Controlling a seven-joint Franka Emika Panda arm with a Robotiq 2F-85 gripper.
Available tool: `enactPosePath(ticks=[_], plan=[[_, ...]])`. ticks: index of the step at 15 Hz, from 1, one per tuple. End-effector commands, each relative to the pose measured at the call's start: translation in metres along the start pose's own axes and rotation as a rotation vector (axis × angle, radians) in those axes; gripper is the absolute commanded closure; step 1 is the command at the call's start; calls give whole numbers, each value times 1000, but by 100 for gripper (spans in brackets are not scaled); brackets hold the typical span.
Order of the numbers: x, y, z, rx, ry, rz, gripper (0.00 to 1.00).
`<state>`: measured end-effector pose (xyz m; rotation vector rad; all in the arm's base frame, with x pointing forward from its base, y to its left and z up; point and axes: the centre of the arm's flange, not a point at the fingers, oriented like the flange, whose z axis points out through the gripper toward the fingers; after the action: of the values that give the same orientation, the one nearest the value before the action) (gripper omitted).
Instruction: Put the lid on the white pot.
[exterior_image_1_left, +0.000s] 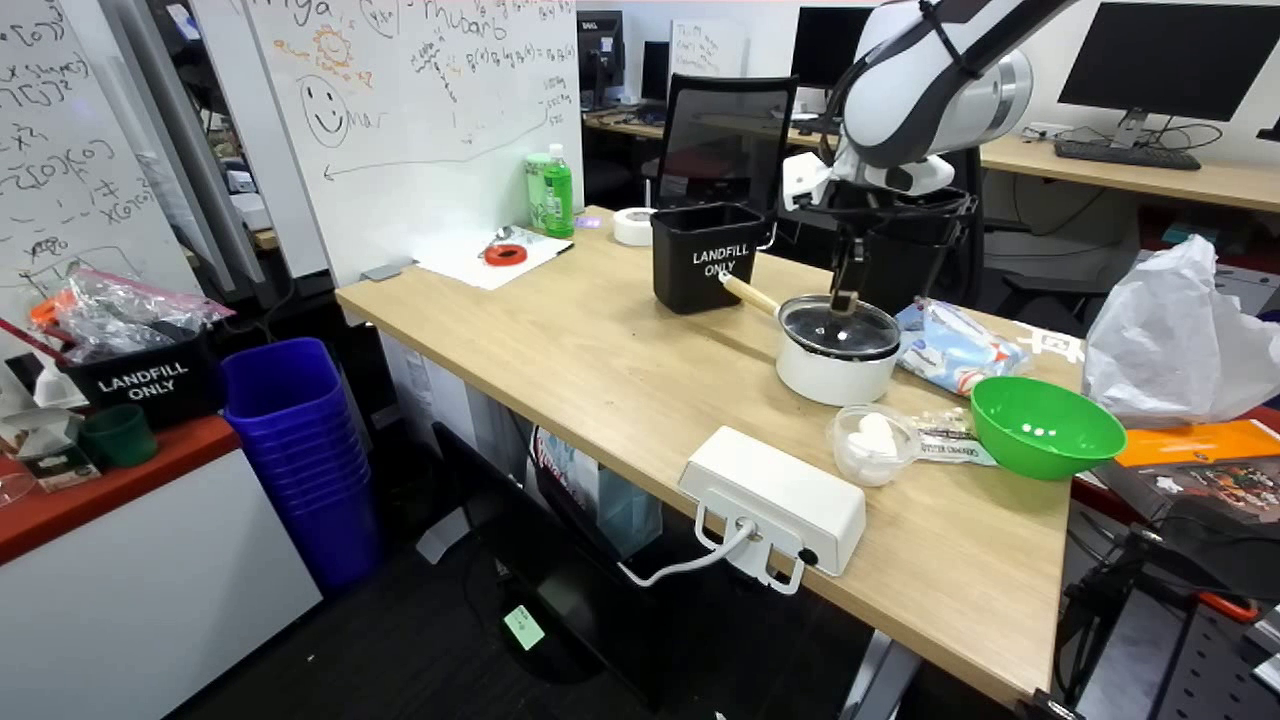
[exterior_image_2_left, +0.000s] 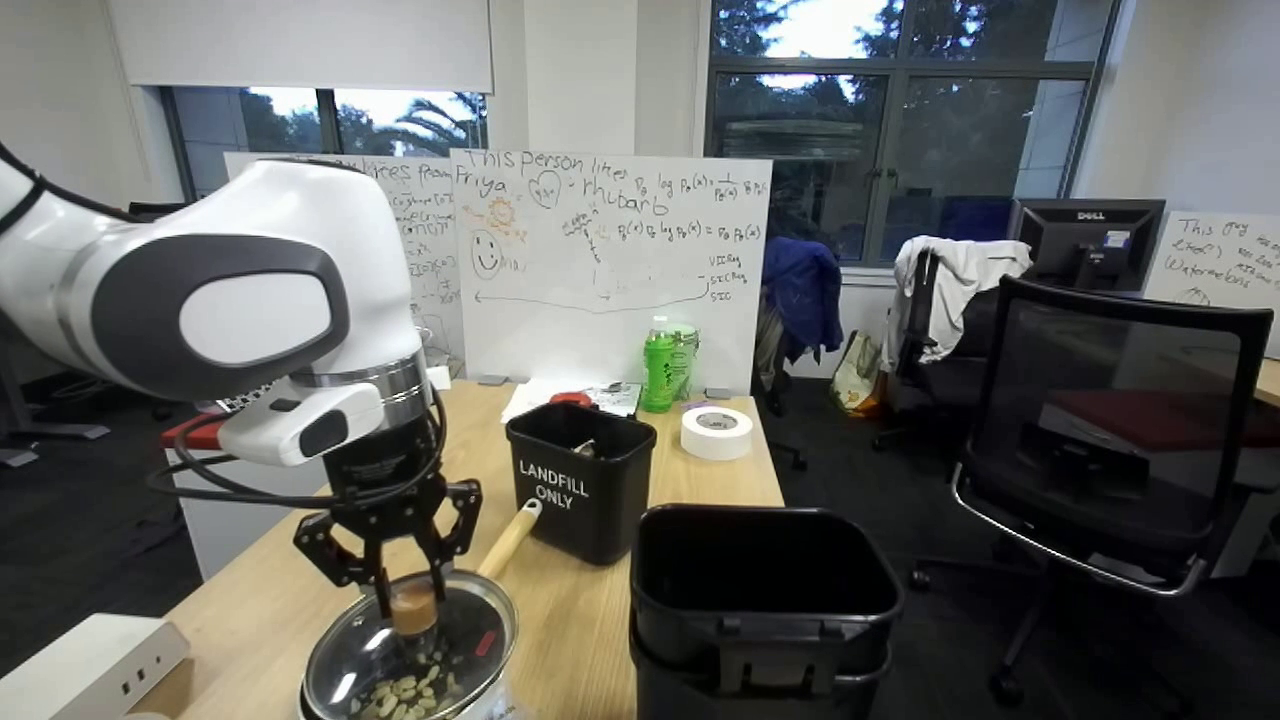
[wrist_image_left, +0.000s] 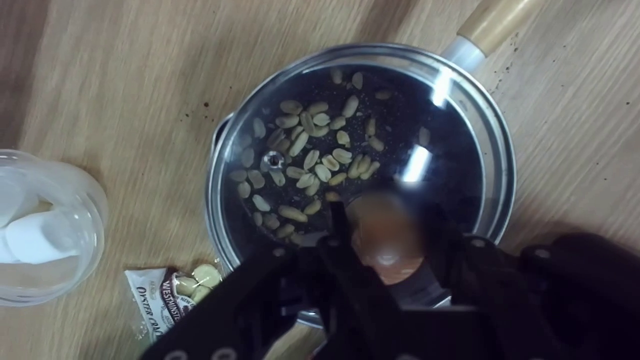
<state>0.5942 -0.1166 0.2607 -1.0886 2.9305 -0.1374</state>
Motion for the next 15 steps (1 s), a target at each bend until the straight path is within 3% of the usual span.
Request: enactPosePath(ticks=[1,15], plan=[[4,6,2,-38,5,20,85],[-7,13,16,-104,11,-1,85]])
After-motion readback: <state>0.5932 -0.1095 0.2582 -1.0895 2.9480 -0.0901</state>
